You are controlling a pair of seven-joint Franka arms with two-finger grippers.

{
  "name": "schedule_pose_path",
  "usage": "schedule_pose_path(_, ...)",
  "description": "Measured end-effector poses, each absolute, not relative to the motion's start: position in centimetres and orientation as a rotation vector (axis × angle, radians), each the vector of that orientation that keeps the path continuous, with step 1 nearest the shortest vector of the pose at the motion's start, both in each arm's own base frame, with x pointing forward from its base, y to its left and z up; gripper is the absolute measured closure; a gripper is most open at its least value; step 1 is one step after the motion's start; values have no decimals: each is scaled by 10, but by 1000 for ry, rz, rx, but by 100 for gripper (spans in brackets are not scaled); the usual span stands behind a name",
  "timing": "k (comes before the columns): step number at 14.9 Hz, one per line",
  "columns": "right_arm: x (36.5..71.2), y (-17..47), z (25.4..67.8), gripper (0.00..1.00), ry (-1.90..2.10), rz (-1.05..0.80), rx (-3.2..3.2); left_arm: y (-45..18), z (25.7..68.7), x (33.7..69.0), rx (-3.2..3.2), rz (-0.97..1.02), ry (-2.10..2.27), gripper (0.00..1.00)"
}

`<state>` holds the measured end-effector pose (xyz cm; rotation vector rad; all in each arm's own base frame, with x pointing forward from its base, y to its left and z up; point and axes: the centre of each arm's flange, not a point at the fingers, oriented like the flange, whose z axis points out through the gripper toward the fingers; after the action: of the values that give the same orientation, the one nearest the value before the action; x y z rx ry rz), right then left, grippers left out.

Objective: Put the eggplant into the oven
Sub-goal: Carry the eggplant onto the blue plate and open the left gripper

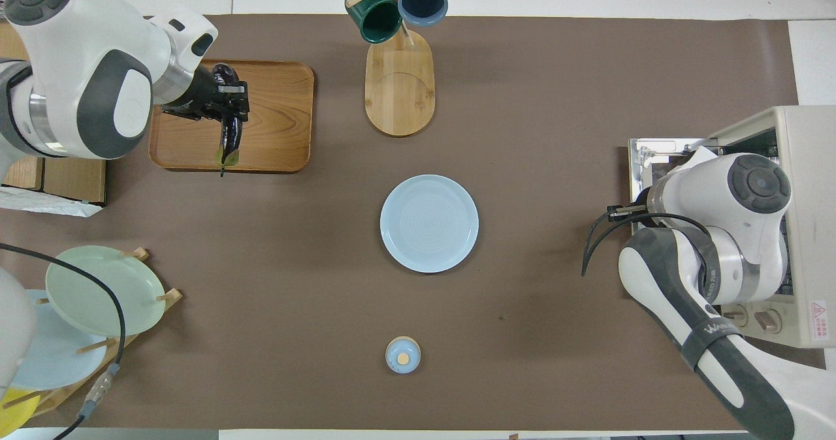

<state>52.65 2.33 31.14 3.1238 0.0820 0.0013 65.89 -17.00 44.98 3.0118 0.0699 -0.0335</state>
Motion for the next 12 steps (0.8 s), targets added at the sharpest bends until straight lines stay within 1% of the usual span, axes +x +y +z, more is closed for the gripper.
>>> schedule_pose_path(2,531,39,318,99,98,8,3124,-224,474,631,3005,-51,135,68)
schedule_pose_path(3,533,44,323,99,105,4,3124,-254,476,617,3006,-64,153,68)
schedule_pose_path(5,541,48,335,99,107,-1,3123,-314,466,583,3014,-102,165,68)
schedule_pose_path(7,548,48,347,99,105,-9,3123,-366,448,548,2989,-82,158,68)
schedule_pose_path(8,551,49,352,94,107,-12,3122,-386,434,530,2976,-57,150,68)
schedule_pose_path(10,556,55,355,77,121,-10,3121,-411,405,498,2971,-46,118,68)
schedule_pose_path(11,556,57,354,62,128,-11,3120,-419,391,487,2974,-54,101,68)
schedule_pose_path(12,557,59,353,57,132,-15,3119,-425,379,480,2974,-60,90,68)
